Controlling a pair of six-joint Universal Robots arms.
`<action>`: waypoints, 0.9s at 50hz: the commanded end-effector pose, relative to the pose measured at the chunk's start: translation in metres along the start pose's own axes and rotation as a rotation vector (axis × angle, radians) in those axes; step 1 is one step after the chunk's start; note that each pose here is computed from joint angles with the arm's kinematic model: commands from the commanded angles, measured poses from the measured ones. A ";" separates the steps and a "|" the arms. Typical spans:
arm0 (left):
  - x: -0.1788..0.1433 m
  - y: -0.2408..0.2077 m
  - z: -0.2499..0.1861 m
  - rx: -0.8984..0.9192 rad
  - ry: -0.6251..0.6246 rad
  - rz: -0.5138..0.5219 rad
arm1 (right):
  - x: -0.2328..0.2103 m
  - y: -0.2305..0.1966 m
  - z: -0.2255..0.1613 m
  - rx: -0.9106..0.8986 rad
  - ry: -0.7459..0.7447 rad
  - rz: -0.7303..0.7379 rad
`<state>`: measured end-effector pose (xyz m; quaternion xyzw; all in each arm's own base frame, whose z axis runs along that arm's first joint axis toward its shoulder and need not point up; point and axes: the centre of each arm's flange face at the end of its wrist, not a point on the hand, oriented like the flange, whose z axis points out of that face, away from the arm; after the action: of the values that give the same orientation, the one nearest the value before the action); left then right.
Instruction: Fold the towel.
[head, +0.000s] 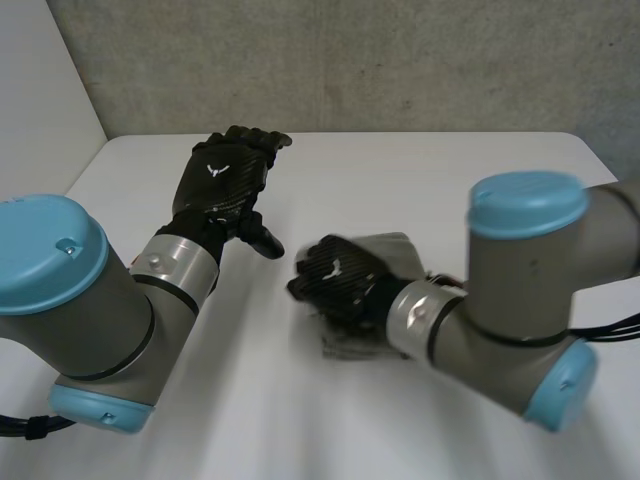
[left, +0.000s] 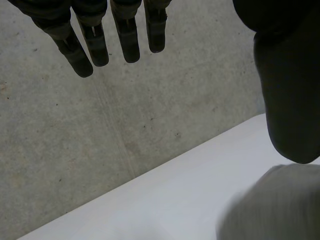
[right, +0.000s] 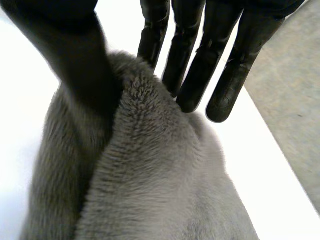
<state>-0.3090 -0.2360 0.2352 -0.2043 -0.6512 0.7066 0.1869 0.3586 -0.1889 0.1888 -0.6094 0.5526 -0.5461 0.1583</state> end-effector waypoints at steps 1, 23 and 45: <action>0.001 0.004 0.000 -0.010 0.005 0.009 | 0.017 -0.001 -0.006 0.002 0.124 0.190; 0.069 0.093 -0.012 -0.264 0.186 0.023 | 0.061 0.093 -0.021 -0.150 0.316 0.569; 0.034 -0.033 -0.003 -0.025 0.060 -0.007 | 0.141 -0.008 -0.077 0.125 0.650 0.500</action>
<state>-0.3506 -0.2083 0.1949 -0.2642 -0.6930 0.6385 0.2057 0.2791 -0.2727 0.2193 -0.3148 0.7139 -0.6072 0.1505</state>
